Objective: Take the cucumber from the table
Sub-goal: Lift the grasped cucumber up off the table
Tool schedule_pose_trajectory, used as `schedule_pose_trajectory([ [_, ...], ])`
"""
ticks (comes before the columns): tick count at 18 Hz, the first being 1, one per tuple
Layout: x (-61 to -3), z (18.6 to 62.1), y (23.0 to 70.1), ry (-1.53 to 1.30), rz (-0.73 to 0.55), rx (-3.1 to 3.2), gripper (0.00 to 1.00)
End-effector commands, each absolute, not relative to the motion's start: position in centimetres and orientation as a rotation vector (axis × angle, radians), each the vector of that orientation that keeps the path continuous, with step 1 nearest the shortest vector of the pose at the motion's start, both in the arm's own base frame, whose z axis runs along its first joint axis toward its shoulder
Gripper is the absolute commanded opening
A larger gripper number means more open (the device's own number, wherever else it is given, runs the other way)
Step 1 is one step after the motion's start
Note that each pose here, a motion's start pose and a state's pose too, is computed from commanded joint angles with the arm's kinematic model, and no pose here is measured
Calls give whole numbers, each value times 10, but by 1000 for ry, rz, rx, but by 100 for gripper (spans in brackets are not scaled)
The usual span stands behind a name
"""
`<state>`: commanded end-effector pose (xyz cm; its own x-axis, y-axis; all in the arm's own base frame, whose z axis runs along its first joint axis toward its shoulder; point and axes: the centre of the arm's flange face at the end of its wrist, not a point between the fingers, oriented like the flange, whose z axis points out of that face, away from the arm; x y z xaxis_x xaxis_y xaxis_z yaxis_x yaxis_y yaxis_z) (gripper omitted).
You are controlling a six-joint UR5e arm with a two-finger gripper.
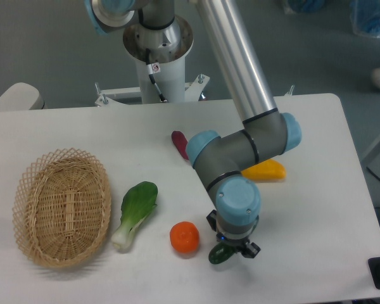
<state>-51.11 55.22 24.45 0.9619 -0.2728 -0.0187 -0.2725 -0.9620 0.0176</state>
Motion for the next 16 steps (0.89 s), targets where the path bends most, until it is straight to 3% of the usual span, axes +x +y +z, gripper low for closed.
schedule_pose_trajectory([
  [2,-522,259,549,-460,15,3116,18],
  [9,-544,273,538,-475,-21,3120,18],
  [16,-562,267,521,-629,-12,3088,18],
])
